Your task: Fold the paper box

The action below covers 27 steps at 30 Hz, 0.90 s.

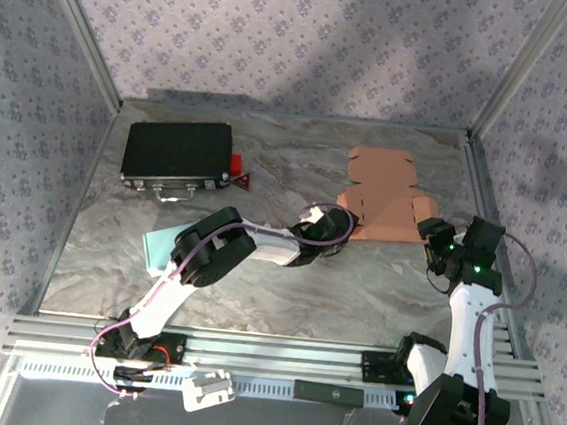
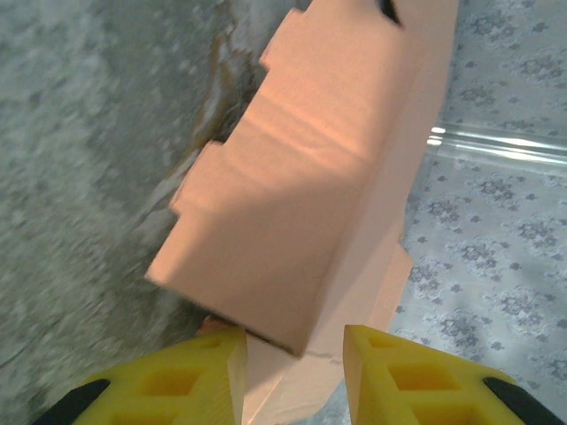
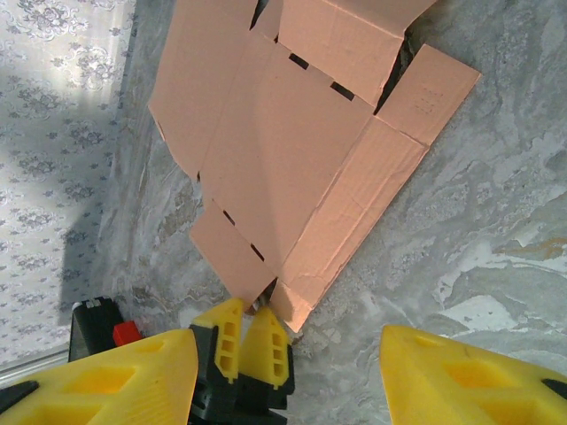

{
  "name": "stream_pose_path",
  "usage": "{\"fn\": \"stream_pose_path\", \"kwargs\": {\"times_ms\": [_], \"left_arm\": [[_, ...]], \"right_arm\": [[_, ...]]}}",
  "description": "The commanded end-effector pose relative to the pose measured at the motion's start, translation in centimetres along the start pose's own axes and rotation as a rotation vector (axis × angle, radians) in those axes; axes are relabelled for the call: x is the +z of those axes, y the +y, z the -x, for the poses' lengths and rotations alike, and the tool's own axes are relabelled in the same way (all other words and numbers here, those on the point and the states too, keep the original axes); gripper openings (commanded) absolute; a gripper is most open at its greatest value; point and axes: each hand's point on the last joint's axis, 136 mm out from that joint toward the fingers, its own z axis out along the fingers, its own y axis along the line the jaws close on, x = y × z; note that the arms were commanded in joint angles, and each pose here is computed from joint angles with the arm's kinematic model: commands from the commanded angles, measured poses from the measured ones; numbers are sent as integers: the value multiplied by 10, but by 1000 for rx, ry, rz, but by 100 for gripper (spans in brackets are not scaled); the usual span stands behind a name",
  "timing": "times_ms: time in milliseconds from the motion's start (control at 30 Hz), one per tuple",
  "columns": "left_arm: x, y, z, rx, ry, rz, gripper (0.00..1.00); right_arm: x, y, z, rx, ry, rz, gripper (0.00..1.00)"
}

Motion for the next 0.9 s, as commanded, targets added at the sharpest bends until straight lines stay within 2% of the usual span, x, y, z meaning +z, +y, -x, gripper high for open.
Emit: {"fn": "stream_pose_path", "kwargs": {"times_ms": [0, 267, 367, 633, 867], "left_arm": [[10, -26, 9, -48, -23, -79, 31], [23, -24, 19, -73, -33, -103, 13], [19, -24, 26, -69, -57, -104, 0], [-20, -24, 62, -74, -161, -158, 0], [-73, 7, 87, -118, -223, -185, 0]], "right_arm": [[0, 2, -1, -9, 8, 23, 58], [1, 1, -2, -8, 12, 21, 58], [1, 0, -2, -6, 10, 17, 58], [9, -4, -9, -21, 35, 12, 59], [24, 1, -37, -98, 109, -12, 59]]}}
